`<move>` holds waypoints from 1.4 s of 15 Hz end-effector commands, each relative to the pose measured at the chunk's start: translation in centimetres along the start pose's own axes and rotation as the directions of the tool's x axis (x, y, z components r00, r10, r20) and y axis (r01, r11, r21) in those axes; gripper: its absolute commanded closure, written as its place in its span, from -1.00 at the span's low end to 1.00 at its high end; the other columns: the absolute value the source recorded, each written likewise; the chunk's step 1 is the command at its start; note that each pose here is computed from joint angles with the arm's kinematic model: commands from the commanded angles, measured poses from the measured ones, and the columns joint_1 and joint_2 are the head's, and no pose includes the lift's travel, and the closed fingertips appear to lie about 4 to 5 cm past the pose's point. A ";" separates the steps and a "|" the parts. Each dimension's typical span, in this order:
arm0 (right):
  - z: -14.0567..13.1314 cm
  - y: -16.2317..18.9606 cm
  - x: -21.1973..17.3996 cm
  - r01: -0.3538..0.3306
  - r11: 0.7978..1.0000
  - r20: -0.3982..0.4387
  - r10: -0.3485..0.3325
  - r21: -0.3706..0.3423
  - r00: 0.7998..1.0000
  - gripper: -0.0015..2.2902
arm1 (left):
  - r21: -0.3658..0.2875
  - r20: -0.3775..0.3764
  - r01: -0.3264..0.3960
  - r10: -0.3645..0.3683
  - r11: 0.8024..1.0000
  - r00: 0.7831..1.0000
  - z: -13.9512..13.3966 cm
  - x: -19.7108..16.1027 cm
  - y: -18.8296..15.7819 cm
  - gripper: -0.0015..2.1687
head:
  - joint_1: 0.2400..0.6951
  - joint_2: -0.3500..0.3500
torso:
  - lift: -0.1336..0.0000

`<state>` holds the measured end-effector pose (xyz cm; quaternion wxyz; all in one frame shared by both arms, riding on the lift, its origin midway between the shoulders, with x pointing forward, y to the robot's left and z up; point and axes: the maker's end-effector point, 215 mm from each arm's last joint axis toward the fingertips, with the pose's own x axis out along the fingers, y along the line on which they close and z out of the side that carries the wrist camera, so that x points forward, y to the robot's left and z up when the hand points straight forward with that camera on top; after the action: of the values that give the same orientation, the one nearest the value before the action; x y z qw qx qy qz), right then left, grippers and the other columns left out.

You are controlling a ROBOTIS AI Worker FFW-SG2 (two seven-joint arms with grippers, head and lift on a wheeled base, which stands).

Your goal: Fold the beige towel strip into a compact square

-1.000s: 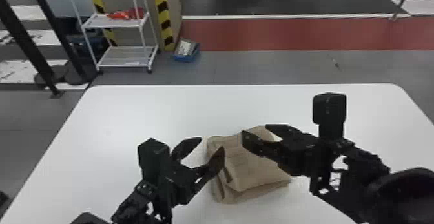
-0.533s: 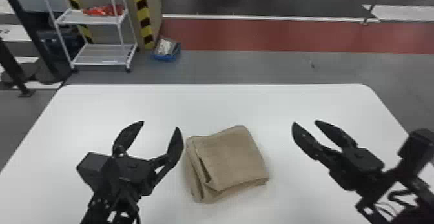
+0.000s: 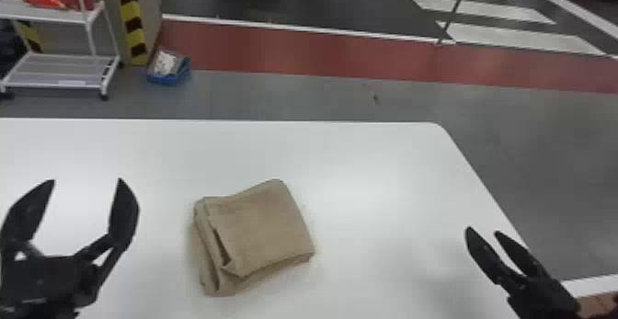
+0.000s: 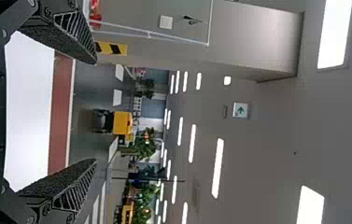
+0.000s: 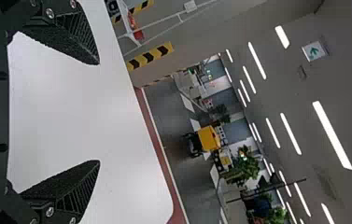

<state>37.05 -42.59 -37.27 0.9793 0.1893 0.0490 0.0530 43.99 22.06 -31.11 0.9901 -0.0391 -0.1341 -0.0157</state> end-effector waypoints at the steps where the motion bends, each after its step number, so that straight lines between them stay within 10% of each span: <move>1: 1.4 -3.9 -2.4 0.080 0.996 0.051 -0.082 0.039 0.995 -0.90 | 0.003 0.016 -0.015 0.015 1.000 1.000 0.3 -0.3 0.8 -0.86 | 1.00 -0.75 | -0.85; 4: 2.1 -4.8 -2.4 0.114 0.990 0.062 -0.119 0.077 0.991 -0.90 | -0.002 0.007 0.005 -0.005 1.000 1.000 0.9 -0.5 -0.3 -0.86 | 1.00 -0.96 | -0.85; 7: -0.6 -2.9 -1.3 0.092 0.982 -0.063 -0.083 0.164 0.995 -0.90 | 0.031 -0.222 0.047 -0.039 0.998 0.974 -3.0 -0.6 -1.8 -0.86 | 1.00 -1.00 | -0.85; 14: -3.6 -1.7 -1.1 0.190 0.956 -0.243 -0.135 0.222 0.961 -0.90 | 0.029 -0.188 0.063 -0.057 0.998 0.981 -0.7 -1.4 -3.2 -0.86 | 1.00 -0.93 | -0.85; 17: 5.4 -1.8 -1.3 0.056 0.997 0.102 -0.061 0.054 0.993 -0.90 | 0.023 -0.173 0.009 -0.005 1.000 0.985 0.2 -1.3 -2.7 -0.86 | 1.00 -0.97 | -0.85; 21: 4.4 -2.1 -1.0 0.083 0.997 0.059 -0.083 0.001 0.995 -0.90 | 0.032 -0.184 0.039 -0.033 0.999 0.982 -0.2 -1.5 -3.7 -0.86 | 1.00 -1.00 | -0.85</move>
<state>36.53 -46.40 -33.85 0.9782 0.2059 0.0250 0.0086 42.48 18.83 -31.30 0.9983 -0.0211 -0.0448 -0.0297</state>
